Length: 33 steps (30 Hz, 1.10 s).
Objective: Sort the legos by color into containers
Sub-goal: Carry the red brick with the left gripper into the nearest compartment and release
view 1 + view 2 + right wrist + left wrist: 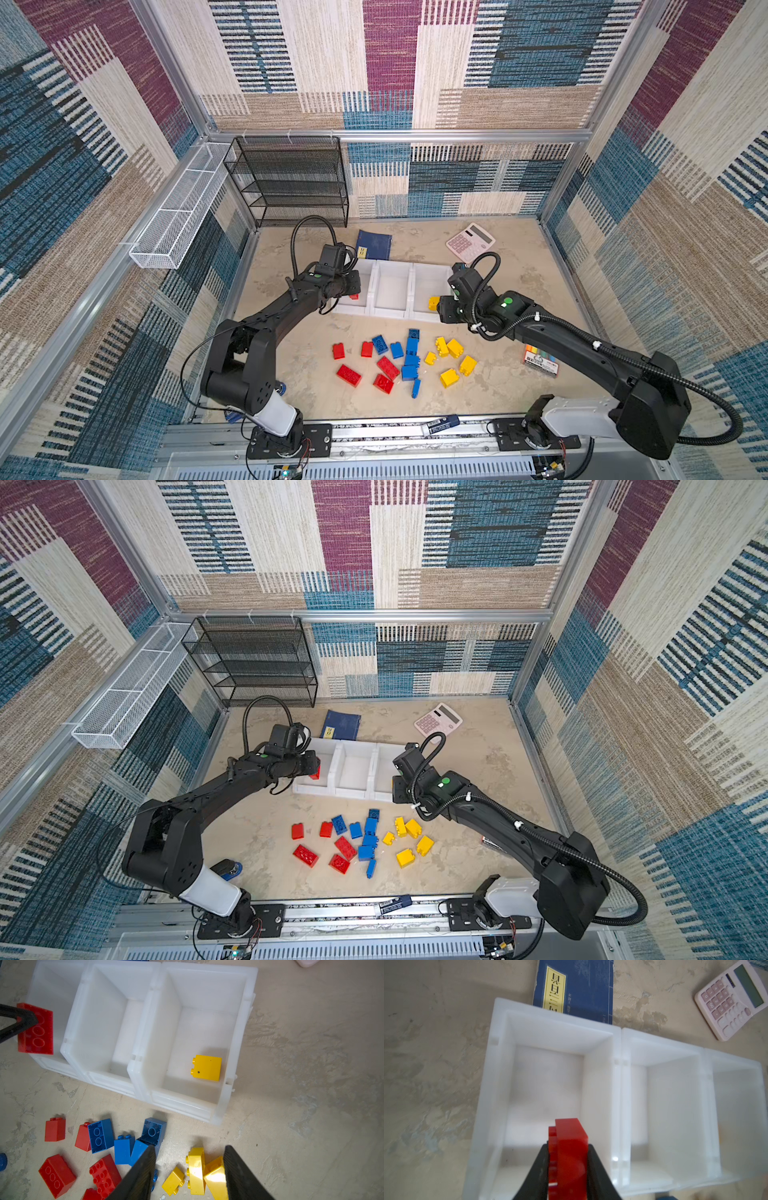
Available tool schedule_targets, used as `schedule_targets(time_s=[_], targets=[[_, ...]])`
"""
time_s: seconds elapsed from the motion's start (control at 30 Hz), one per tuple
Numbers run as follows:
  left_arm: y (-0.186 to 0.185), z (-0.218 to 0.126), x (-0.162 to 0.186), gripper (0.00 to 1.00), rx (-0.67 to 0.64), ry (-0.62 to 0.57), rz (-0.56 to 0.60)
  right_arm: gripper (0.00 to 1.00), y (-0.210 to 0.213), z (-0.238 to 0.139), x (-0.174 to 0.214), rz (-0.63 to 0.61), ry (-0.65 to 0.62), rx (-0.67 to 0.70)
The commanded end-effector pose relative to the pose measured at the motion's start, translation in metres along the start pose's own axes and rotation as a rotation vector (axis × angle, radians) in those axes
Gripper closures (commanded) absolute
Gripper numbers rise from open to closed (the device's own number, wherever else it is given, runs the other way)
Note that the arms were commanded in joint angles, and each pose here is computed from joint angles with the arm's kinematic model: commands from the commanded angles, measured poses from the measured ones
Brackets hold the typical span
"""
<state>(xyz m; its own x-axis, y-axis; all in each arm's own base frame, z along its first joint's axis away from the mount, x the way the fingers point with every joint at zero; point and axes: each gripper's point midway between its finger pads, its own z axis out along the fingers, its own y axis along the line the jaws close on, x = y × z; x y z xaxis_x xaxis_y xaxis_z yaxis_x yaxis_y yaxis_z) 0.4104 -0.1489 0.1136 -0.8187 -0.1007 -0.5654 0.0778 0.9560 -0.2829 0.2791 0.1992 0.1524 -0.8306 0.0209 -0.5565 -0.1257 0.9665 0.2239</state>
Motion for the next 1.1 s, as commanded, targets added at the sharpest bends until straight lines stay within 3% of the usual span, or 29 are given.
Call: schedule_targets(time_s=[0.0,0.1,0.27,0.37,0.63,1.07], targets=[[-0.007,0.014,-0.002,0.74,0.051,0.035,0.026,0.44,-0.005,-0.003,0.0,0.023,-0.009,0.018],[-0.007,0.024,0.002,0.72,0.058,0.063,0.016,0.44,-0.006,-0.003,0.001,0.025,-0.01,0.018],[-0.007,0.02,0.007,0.55,0.062,0.066,0.016,0.43,-0.008,-0.002,0.003,0.018,-0.004,0.03],[-0.007,0.011,0.005,0.5,0.06,0.047,0.014,0.42,-0.008,-0.002,0.002,0.015,-0.008,0.032],[-0.005,-0.025,0.028,0.48,0.089,0.023,-0.085,0.43,-0.004,0.001,0.003,0.028,-0.046,-0.017],[0.017,-0.08,0.103,0.46,0.099,-0.004,-0.213,0.43,0.018,0.012,0.003,-0.026,-0.012,-0.084]])
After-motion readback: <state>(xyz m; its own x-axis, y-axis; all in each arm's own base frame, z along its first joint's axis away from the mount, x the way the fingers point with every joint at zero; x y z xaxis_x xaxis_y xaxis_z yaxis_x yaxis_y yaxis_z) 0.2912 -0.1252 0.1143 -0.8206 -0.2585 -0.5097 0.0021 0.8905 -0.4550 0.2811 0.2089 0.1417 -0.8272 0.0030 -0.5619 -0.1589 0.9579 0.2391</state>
